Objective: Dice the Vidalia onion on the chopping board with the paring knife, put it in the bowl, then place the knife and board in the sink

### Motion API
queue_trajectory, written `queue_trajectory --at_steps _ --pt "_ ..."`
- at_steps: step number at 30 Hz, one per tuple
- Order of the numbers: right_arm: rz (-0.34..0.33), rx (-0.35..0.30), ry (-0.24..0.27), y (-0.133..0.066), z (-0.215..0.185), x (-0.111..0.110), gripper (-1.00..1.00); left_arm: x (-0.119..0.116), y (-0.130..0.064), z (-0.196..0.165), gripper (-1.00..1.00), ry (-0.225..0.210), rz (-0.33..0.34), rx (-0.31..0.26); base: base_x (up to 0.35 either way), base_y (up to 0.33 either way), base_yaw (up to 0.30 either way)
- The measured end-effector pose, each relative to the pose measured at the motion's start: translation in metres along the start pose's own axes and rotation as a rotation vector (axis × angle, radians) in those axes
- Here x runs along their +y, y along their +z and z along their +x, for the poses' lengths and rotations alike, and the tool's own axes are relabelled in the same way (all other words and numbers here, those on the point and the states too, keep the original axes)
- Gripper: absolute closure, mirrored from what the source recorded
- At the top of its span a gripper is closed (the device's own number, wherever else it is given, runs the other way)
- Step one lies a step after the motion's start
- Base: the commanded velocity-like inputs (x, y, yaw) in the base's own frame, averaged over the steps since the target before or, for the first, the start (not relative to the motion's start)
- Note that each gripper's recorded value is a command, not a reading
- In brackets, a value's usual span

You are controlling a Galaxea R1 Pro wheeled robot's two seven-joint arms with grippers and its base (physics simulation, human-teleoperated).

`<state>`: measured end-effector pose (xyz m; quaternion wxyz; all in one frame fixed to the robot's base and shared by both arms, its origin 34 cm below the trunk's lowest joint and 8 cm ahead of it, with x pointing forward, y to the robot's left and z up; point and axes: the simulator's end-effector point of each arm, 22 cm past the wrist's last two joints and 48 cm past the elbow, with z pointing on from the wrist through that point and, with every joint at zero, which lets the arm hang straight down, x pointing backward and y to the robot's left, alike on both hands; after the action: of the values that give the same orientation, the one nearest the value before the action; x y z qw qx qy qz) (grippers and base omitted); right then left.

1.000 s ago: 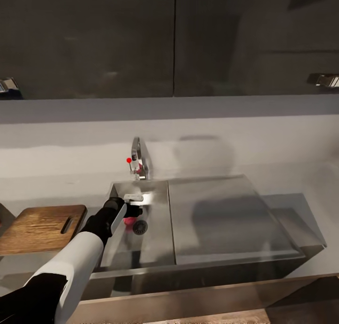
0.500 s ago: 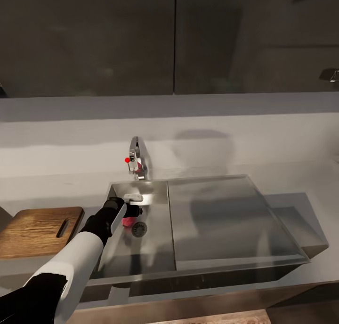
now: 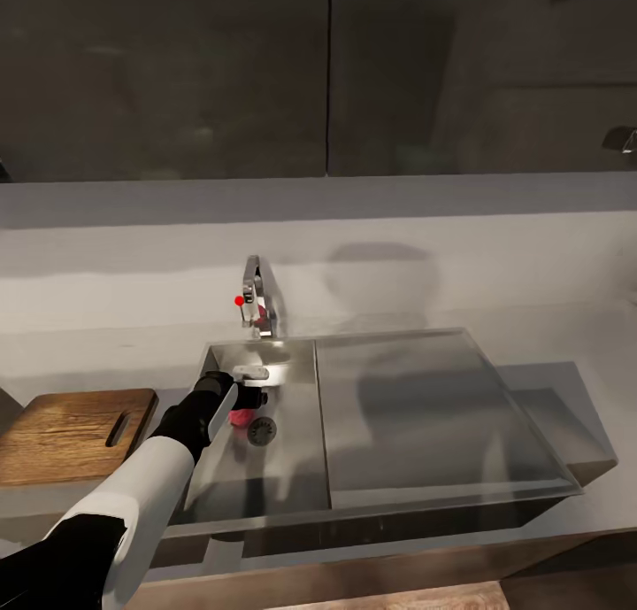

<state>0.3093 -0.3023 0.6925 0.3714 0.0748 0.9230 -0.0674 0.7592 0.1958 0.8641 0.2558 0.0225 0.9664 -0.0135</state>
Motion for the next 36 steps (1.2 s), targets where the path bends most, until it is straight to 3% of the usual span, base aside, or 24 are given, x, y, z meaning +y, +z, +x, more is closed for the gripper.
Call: queue_trajectory --at_steps 36 --pt "0.003 0.042 -0.009 -0.003 0.015 -0.002 -1.0 0.002 0.021 0.019 -1.0 -0.002 -0.001 0.043 0.0 0.0 0.0"
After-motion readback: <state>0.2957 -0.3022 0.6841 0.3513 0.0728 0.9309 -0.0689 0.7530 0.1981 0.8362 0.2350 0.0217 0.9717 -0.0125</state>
